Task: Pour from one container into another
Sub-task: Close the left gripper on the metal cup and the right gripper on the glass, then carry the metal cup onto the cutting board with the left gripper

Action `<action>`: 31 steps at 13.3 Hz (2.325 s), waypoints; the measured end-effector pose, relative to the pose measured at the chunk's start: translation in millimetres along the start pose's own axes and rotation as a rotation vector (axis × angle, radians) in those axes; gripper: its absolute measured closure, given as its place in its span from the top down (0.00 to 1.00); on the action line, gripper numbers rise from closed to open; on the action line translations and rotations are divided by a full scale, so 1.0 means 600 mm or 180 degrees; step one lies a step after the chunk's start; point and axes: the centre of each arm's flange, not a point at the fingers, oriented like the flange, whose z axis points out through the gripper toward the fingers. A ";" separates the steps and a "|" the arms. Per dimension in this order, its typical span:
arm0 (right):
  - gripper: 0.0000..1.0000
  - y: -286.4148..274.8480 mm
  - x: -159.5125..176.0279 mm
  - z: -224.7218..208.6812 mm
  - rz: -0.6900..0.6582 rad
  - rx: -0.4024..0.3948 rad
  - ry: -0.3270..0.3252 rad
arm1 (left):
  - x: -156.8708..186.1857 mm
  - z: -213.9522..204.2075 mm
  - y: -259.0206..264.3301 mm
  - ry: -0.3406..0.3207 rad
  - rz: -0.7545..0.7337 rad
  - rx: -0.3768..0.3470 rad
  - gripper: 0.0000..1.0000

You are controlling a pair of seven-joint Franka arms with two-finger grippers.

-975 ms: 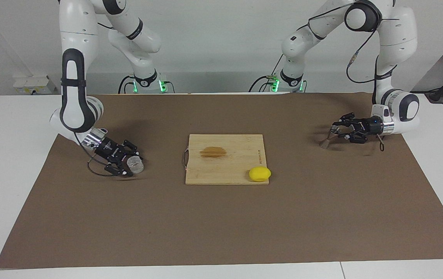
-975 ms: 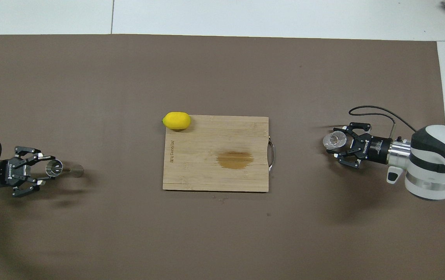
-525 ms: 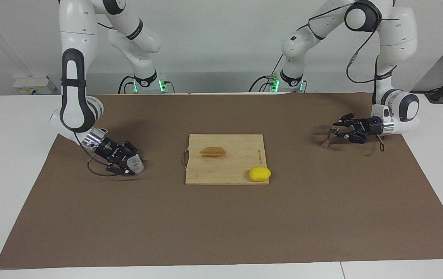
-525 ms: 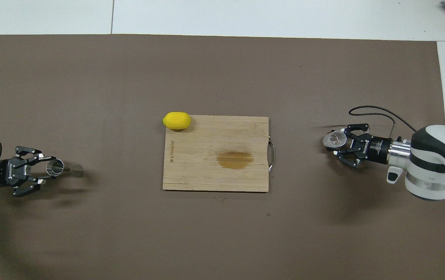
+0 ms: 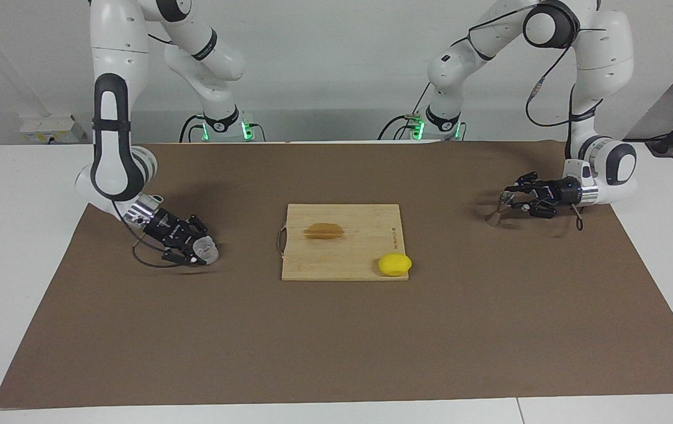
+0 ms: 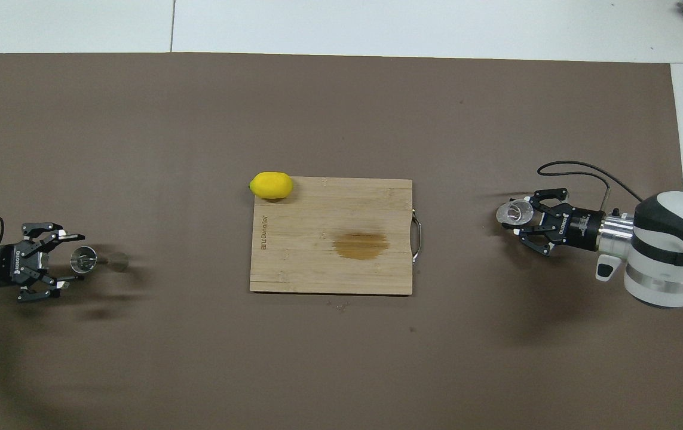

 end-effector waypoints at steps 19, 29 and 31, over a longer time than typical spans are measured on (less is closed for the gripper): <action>0.51 -0.008 -0.058 -0.051 -0.0463 -0.0365 0.0175 | 0.005 0.018 -0.008 -0.0040 -0.0041 -0.0060 0.51; 0.51 -0.071 -0.100 -0.139 -0.0504 -0.0619 0.0223 | 0.034 0.176 -0.045 0.0128 -0.0026 -0.0336 0.51; 0.51 -0.073 -0.102 -0.139 -0.0508 -0.0625 0.0235 | 0.041 0.237 -0.048 0.0187 -0.0028 -0.0358 0.51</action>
